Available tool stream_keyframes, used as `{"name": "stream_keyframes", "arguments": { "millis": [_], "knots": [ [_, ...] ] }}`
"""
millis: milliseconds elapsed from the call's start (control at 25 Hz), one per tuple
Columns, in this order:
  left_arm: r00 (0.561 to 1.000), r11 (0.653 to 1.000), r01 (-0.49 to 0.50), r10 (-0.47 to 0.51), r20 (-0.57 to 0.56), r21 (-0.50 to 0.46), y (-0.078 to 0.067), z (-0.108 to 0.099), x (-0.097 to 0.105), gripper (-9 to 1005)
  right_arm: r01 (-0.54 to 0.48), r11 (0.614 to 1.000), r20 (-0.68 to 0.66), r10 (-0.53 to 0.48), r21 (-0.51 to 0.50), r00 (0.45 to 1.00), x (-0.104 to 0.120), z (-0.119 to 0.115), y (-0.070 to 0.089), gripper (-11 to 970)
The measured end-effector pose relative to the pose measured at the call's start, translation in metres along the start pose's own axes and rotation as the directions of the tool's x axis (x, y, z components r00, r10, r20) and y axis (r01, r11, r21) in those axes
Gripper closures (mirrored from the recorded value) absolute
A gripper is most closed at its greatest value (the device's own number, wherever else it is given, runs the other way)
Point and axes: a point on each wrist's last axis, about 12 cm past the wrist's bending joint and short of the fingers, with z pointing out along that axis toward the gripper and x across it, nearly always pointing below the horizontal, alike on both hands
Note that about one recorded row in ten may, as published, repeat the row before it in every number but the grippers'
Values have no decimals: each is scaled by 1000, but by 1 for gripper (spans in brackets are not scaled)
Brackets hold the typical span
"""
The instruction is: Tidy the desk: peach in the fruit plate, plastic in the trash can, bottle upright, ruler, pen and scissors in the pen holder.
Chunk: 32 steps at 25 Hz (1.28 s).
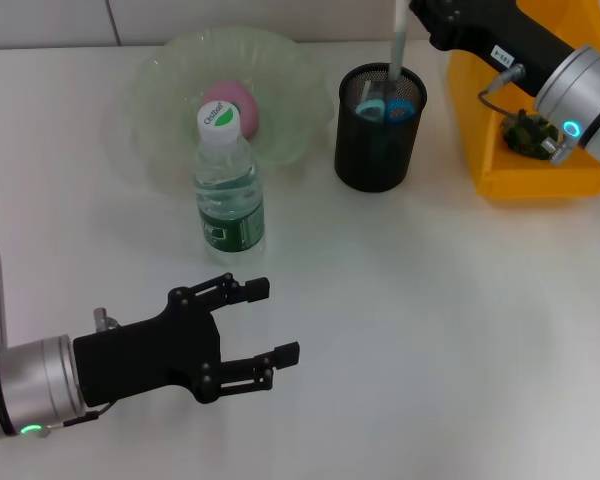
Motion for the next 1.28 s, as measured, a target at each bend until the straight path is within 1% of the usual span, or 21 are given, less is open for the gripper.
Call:
{"name": "stream_keyframes", "arguments": {
  "millis": [40,200,320,440,520,560,600,640,720,760,800,880,920,1000,1040,1080,1120,1160,1200,1240,1280],
  "knots": [
    [1000,1000,-1,1,1,-1,0,0,0,167,-1,1000,1,1,0,1000,0,-1,0,757],
    [1000,1000,-2,2,3,-1,1,0,-1,167,-10,1000,5,10,5,1000,2,-6,-1,662],
    [1000,1000,-3,3,4,-1,1,0,-1,167,-19,1000,24,19,1,1000,3,-14,-2,592],
    [1000,1000,-1,1,7,0,0,-1,-1,167,-48,999,64,49,-10,997,0,-29,-4,521],
    [1000,1000,3,-3,10,-1,-1,-2,0,167,-78,997,93,80,-26,992,-4,-44,-8,463],
    [1000,1000,3,-3,10,-1,-1,-2,0,167,-102,993,101,107,-54,989,-9,-59,-11,428],
    [1000,1000,3,-3,10,-1,-1,-2,0,167,-102,993,101,107,-54,989,-9,-59,-11,394],
    [1000,1000,3,-3,10,-1,-1,-2,0,167,-102,992,96,110,-77,989,-12,-68,-12,359],
    [1000,1000,5,-5,12,-1,-2,-3,0,167,-76,983,54,86,-166,995,-14,-84,-6,290],
    [1000,1000,5,-5,12,-1,-2,-3,0,167,-60,976,29,68,-209,997,-14,-91,-2,287],
    [1000,1000,5,-5,12,-1,-2,-3,0,167,-39,967,6,41,-253,999,-15,-98,2,284],
    [1000,1000,10,-10,21,6,-3,-7,-1,167,-10,934,-59,-12,-357,998,-11,-116,12,277],
    [999,1000,5,-6,32,23,-4,-13,-4,167,-9,918,-87,-28,-396,996,-9,-122,16,274],
    [999,1000,5,-6,32,23,-4,-13,-4,167,-21,864,-164,-71,-503,984,0,-136,27,136],
    [999,1000,5,-6,32,23,-4,-13,-4,167,-29,836,-198,-96,-548,975,5,-141,32,136],
    [999,999,1,-2,37,33,-4,-20,-5,167,-38,816,-222,-112,-577,969,9,-144,36,136],
    [999,999,1,-2,37,33,-4,-20,-5,167,-50,792,-251,-132,-608,959,16,-148,41,136],
    [999,999,1,-2,37,33,-4,-20,-5,167,-60,778,-267,-140,-626,954,21,-150,45,136],
    [999,999,-14,12,40,48,-4,-44,-10,167,-66,771,-274,-144,-634,951,25,-151,47,136],
    [999,999,-14,12,40,48,-4,-44,-10,167,-76,764,-276,-137,-641,951,30,-152,51,136],
    [999,999,-18,16,36,47,-5,-52,-10,167,-81,760,-273,-130,-644,953,34,-153,54,135]
  ]
}}
